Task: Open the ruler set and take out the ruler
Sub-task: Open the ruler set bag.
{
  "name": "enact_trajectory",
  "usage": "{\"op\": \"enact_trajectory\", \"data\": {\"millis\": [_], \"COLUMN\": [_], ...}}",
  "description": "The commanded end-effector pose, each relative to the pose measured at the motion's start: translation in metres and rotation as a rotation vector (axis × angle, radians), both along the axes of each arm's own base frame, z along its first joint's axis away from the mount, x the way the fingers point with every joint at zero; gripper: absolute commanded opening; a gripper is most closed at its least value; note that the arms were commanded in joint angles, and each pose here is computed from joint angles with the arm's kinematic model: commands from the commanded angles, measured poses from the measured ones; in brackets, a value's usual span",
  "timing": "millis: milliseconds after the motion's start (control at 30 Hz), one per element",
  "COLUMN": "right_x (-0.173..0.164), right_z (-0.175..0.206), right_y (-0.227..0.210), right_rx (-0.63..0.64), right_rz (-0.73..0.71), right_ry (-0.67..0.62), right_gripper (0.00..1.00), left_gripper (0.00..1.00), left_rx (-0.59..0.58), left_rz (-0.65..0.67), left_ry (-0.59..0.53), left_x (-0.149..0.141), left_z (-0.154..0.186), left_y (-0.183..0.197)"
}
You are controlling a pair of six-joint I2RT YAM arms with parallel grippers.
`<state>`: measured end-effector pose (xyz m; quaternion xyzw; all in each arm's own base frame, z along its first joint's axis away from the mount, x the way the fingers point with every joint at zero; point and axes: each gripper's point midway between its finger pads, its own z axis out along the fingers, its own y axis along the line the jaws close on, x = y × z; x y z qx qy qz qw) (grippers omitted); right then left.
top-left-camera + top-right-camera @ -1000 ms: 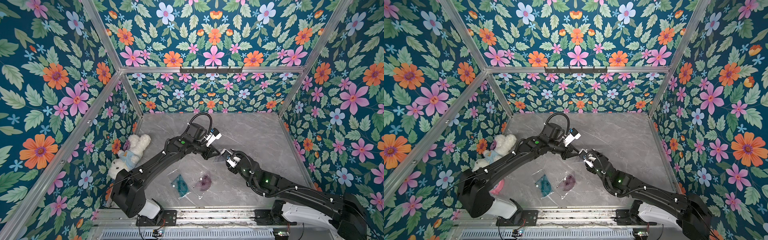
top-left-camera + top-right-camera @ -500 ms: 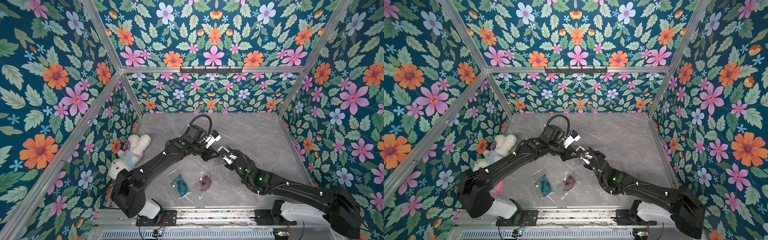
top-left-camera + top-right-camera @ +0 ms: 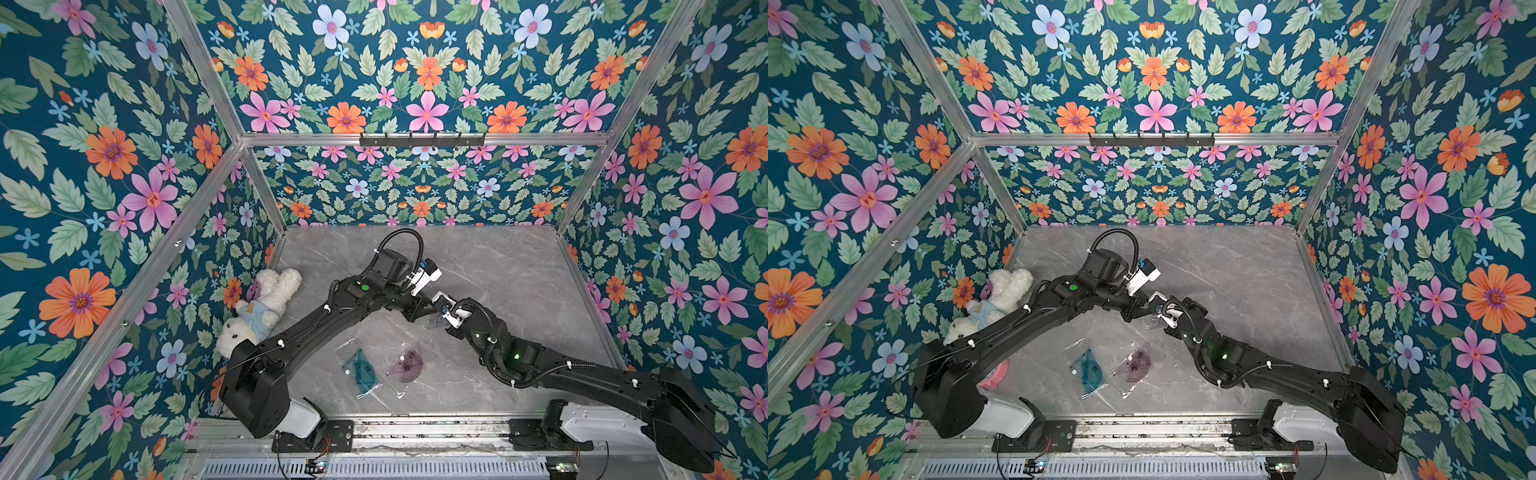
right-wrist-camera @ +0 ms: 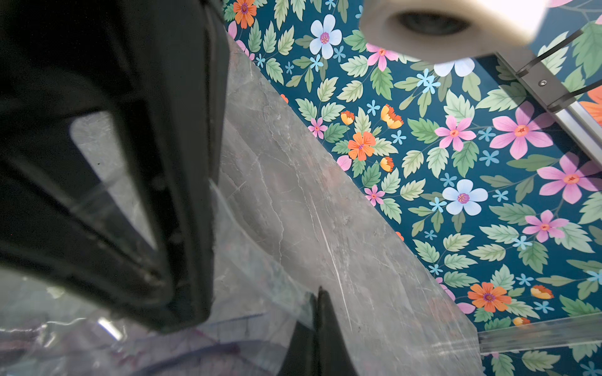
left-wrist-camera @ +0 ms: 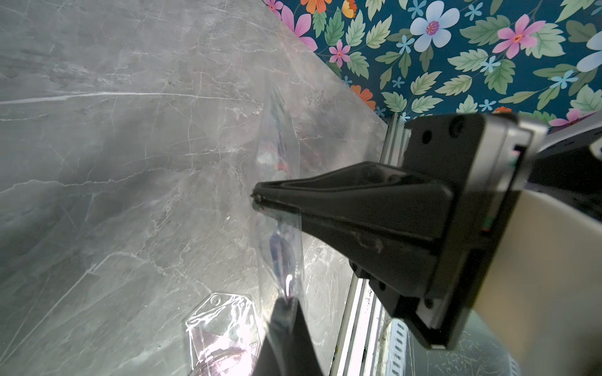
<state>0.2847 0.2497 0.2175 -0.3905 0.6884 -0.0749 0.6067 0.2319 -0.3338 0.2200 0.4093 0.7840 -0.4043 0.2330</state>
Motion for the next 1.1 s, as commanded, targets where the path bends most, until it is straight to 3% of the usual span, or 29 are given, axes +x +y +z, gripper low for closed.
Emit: {"op": "enact_trajectory", "data": {"millis": [0,233,633,800,867,1067], "right_x": [0.002,0.002,-0.001,-0.002,-0.003,-0.011], "right_z": [0.020,0.029,0.033,0.041,0.043,0.053], "right_y": [-0.003,-0.013,-0.015,-0.016,-0.016,-0.023], "right_rx": [0.057,0.090,0.115,0.162,0.186,0.270], "right_rz": [-0.022,-0.031,-0.011,-0.017,-0.015,-0.018], "right_ry": [-0.036,-0.002,0.063,0.068,0.076,0.090], "right_gripper": [0.00,0.00,0.00,0.00,0.21,0.49], "left_gripper": [0.00,0.00,0.00,0.00,0.00,0.00], "left_rx": [0.030,0.152,0.290,0.194,0.139,-0.017], "left_rz": [0.028,0.122,0.088,0.111,0.136,0.249], "left_ry": [-0.004,-0.108,-0.175,-0.170,-0.169,-0.150], "left_x": [0.003,0.023,0.012,0.012,0.014,0.028], "left_z": [-0.002,-0.013,-0.043,-0.030,-0.022,0.005], "left_y": [0.003,0.018,0.015,0.006,0.002,-0.004]}}
